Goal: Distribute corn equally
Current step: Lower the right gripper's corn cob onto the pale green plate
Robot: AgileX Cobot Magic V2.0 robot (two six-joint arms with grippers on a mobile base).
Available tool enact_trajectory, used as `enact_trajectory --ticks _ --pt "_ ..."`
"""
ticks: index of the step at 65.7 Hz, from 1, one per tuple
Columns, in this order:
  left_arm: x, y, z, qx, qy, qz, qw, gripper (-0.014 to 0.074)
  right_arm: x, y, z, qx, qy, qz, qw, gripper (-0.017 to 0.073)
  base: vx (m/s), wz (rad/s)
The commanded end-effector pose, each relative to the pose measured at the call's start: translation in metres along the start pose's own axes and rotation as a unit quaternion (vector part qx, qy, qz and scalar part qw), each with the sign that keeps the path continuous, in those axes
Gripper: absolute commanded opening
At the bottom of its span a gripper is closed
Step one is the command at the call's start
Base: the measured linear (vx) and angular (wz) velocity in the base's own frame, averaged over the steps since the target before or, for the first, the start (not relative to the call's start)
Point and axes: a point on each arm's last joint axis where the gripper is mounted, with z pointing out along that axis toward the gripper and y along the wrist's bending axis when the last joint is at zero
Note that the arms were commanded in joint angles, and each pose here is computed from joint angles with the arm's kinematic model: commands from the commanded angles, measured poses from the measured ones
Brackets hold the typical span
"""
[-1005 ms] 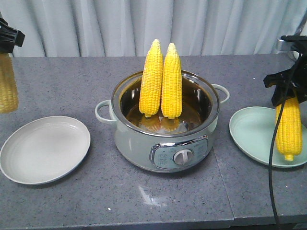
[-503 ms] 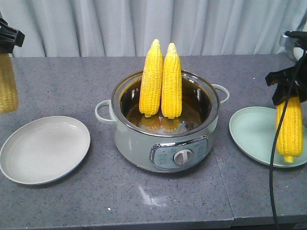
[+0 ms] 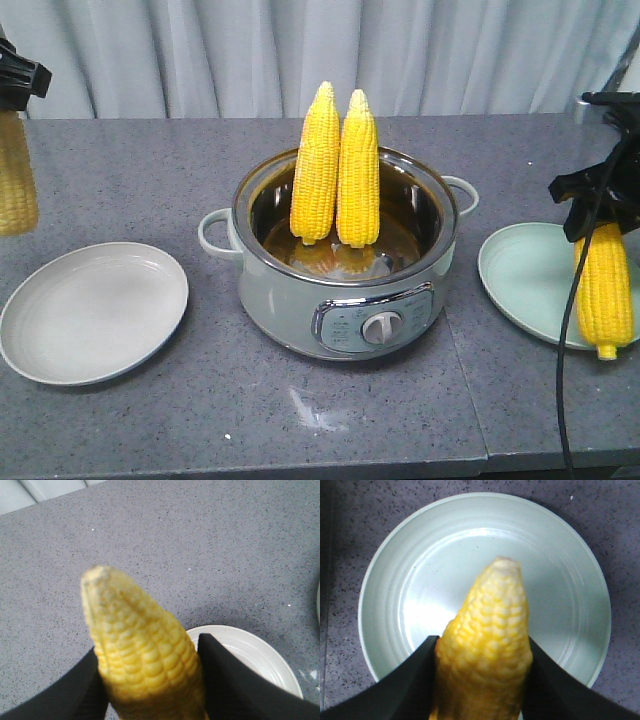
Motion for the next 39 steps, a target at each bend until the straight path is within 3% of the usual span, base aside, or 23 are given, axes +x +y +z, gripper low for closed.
enact_trajectory --ticks 1,23,39 --pt "-0.007 0.004 -0.022 -0.009 -0.055 -0.007 0.998 0.0129 -0.004 0.001 -0.019 0.0 -0.018 -0.006 1.0 0.0253 0.0 0.0" --pt "-0.007 0.004 -0.022 -0.009 -0.055 -0.007 0.998 0.0129 -0.014 -0.003 -0.001 -0.005 -0.003 0.001 1.0 0.0272 0.0 0.0" --pt "-0.007 0.004 -0.022 -0.009 -0.055 -0.007 0.998 0.0129 -0.017 -0.006 0.016 -0.008 0.017 -0.004 1.0 0.0358 0.0 0.0"
